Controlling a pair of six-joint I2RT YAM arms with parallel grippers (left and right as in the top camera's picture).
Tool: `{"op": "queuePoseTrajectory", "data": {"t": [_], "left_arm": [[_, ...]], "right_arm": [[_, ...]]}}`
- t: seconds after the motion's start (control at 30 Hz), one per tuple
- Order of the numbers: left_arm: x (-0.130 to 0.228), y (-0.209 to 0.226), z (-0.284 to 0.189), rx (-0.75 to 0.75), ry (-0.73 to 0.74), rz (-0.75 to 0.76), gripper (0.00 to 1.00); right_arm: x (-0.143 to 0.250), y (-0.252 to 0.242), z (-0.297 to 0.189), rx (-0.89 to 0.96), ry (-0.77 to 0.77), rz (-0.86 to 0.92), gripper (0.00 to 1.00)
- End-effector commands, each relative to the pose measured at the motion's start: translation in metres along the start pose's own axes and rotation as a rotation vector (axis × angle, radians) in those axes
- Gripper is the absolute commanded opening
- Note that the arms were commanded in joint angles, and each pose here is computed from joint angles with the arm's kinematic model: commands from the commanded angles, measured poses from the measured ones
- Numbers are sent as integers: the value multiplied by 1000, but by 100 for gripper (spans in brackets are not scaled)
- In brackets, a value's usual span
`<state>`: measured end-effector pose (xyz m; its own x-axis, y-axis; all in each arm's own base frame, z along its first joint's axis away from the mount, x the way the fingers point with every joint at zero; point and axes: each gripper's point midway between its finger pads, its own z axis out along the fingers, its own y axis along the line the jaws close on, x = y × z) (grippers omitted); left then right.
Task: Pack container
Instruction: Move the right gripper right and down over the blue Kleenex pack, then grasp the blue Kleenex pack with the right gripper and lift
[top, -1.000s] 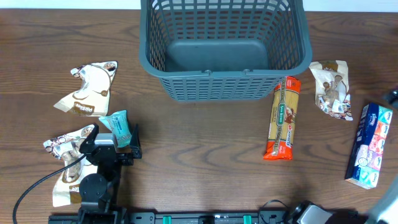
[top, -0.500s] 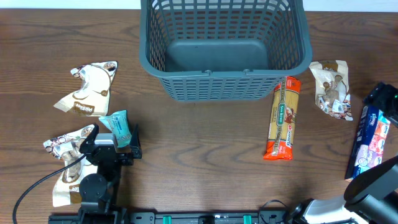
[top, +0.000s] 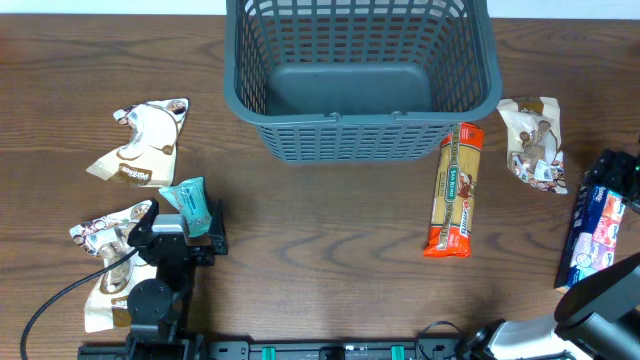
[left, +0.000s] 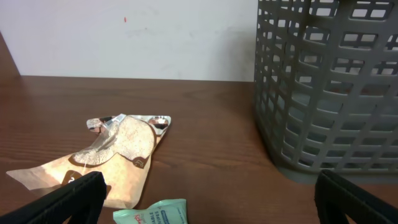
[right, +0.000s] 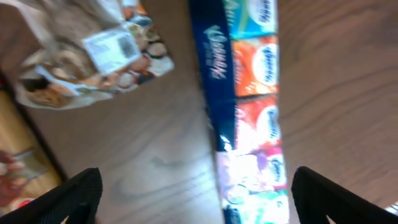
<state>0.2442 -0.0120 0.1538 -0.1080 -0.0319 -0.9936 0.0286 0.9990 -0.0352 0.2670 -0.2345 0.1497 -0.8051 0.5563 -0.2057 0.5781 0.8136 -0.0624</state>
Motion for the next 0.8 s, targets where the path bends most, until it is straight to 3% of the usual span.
{"op": "queuePoseTrajectory", "data": {"t": [0.0, 0.07, 0.33, 0.77], "left_arm": [[18, 1, 1, -7, 51, 2, 99], [18, 1, 1, -7, 51, 2, 99], [18, 1, 1, -7, 51, 2, 99], [18, 1, 1, -7, 51, 2, 99]], "right_arm": [[4, -32, -6, 109, 4, -6, 95], [7, -41, -6, 126, 12, 15, 99], [9, -56, 8, 31, 22, 49, 99], [10, -44, 81, -63, 164, 47, 99]]}}
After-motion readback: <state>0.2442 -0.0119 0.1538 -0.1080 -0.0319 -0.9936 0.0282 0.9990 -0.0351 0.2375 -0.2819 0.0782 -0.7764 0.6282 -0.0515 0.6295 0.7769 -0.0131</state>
